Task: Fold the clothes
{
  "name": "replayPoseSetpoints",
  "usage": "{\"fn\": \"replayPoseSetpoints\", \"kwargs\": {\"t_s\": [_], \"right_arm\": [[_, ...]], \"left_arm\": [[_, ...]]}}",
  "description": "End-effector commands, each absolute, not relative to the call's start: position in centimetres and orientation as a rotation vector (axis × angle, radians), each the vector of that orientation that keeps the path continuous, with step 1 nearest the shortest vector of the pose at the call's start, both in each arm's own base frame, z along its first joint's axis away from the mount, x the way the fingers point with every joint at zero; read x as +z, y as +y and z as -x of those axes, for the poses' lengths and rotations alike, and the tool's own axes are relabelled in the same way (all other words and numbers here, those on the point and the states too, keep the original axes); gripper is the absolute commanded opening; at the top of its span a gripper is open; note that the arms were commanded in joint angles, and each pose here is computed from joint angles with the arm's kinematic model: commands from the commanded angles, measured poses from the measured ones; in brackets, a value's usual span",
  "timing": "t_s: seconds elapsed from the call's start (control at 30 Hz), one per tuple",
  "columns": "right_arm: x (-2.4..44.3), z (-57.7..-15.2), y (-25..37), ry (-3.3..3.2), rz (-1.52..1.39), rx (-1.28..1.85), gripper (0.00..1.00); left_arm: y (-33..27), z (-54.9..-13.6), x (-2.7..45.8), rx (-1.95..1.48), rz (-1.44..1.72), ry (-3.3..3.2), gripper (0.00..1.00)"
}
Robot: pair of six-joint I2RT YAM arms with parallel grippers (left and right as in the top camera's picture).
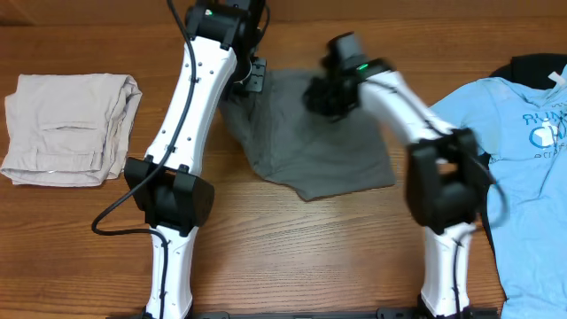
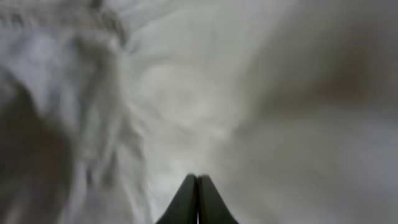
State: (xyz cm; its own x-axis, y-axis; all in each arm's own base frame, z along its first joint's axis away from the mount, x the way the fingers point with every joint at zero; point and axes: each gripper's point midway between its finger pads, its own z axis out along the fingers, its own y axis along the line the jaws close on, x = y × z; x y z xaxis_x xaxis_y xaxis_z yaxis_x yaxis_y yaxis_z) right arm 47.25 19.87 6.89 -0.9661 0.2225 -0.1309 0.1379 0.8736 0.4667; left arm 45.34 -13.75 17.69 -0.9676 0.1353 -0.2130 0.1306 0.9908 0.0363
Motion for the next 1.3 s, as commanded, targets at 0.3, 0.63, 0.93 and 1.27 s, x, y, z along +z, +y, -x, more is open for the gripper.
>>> {"fn": "replayPoseSetpoints", "kwargs": {"t_s": [0.3,0.63,0.93,1.27], "right_arm": [[8.5,-39.3,5.0,3.133,-0.565,0.271,0.04],[3.6,-34.6,4.0,3.281,-0.602,0.236,0.04],[0.6,-32.8,4.5,3.307,-0.617,0.277,0.04],[-1.7,-31.7,4.5,3.305,-0.629,0.277,0.04]], "left_arm": [[-17.7,-45.8,21.4,-0.239,-0.144,2.801,0.04],[-21.8,-45.2,22.0,-0.371,-0.178,2.774,0.04],[-24.4,-44.8,21.7,-0.399,-0.222,2.756,0.04],[-26.1,-44.5,21.3,-0.416,-0.241,2.750,0.04]]}}
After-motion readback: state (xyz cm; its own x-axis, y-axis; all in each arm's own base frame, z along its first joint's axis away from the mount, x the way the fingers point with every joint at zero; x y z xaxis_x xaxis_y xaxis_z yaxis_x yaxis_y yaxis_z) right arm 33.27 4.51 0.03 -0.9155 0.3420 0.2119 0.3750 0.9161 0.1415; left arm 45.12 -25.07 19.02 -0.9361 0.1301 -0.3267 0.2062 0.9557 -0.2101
